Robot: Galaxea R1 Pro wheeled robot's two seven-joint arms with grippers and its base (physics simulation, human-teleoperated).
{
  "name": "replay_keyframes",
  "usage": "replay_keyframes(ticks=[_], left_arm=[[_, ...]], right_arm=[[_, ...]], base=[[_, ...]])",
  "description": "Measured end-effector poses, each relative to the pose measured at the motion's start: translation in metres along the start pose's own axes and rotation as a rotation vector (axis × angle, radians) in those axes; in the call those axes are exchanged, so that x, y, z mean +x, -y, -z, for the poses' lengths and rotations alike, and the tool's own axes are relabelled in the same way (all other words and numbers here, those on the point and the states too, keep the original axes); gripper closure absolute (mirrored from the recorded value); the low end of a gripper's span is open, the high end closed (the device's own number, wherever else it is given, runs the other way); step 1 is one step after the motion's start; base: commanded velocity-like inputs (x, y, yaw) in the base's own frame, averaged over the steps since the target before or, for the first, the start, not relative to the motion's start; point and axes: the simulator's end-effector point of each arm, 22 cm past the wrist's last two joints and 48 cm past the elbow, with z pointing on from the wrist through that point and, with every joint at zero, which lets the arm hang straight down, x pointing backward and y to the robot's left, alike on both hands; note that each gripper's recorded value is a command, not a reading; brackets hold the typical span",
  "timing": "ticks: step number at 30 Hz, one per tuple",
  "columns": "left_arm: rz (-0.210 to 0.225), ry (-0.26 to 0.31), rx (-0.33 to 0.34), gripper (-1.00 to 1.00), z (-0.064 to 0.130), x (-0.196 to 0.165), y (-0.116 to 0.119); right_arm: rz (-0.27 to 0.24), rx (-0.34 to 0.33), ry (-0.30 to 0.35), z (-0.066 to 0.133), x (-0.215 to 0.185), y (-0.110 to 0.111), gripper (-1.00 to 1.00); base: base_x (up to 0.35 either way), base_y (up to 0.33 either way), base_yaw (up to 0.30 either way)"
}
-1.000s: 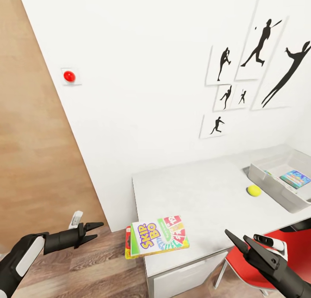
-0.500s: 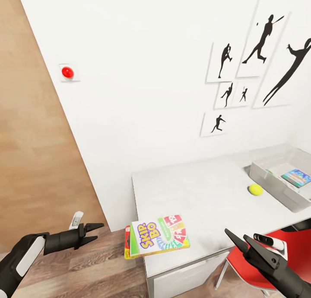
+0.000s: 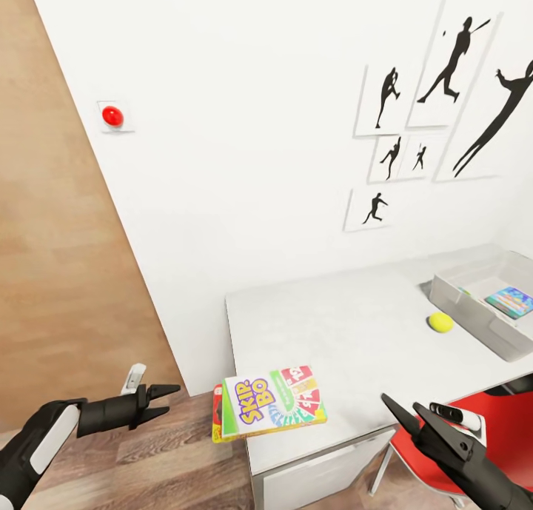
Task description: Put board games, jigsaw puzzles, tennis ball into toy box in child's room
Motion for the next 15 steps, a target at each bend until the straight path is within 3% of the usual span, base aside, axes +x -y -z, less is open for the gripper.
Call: replay_keyframes(ticks=[15], left_arm=[[-0.006, -0.004, 0.003, -1.0, 0.0, 0.0, 0.002]], right_arm=[[0.008, 0.02, 0.036, 0.011, -0.012, 0.004, -1.0]], base=[[0.0, -0.005, 0.0]])
